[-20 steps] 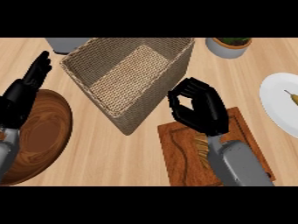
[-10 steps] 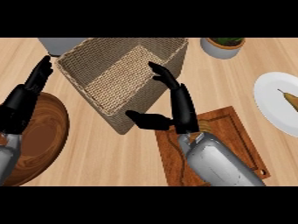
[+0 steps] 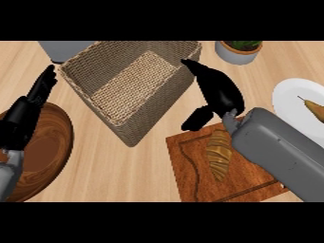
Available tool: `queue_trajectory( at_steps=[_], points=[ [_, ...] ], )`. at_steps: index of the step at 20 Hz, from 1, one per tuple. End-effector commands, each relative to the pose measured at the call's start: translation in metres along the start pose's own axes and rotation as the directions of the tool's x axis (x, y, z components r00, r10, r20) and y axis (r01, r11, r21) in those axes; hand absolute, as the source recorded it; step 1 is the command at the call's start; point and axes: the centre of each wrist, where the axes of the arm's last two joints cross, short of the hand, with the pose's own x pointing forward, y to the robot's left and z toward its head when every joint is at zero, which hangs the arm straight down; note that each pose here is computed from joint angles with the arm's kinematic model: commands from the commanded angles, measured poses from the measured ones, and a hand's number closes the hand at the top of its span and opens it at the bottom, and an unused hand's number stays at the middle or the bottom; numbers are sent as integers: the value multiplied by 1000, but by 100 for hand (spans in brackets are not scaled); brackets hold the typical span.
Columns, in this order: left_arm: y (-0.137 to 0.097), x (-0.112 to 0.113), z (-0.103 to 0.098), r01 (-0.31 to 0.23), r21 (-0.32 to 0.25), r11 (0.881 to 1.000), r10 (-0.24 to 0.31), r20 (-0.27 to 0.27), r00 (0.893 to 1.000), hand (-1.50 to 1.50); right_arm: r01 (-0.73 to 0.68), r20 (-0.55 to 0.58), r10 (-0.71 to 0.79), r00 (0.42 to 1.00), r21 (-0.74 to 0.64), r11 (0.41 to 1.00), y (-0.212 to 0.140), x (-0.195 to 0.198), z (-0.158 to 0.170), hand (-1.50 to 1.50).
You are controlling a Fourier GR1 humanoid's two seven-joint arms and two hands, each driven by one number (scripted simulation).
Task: Pick the croissant from the cutting board and place it in the basket
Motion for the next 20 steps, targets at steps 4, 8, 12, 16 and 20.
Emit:
queue_trajectory(
  at_steps=[4, 8, 12, 16, 20],
  points=[
    [3, 3, 1, -16, 0, 1000, 16, 28, 999, 0, -246, -71, 283, 957, 322, 914, -68, 55, 14, -150],
    [6, -7, 8, 1, 16, 1000, -2, 26, 1000, 0, -264, -124, 342, 932, 416, 870, -87, 70, 25, -150],
    [5, 2, 7, -7, 20, 1000, 7, 30, 1000, 0, -238, -180, 350, 919, 453, 859, -87, 45, 25, -150],
    [-4, -4, 19, -16, -11, 1000, 16, 22, 1000, 0, -247, -183, 377, 908, 493, 834, -87, 26, 24, -150],
    [1, 15, -3, -6, 10, 1000, 5, 30, 1000, 0, -243, -160, 371, 915, 515, 822, -65, 16, 26, -150]
  ],
)
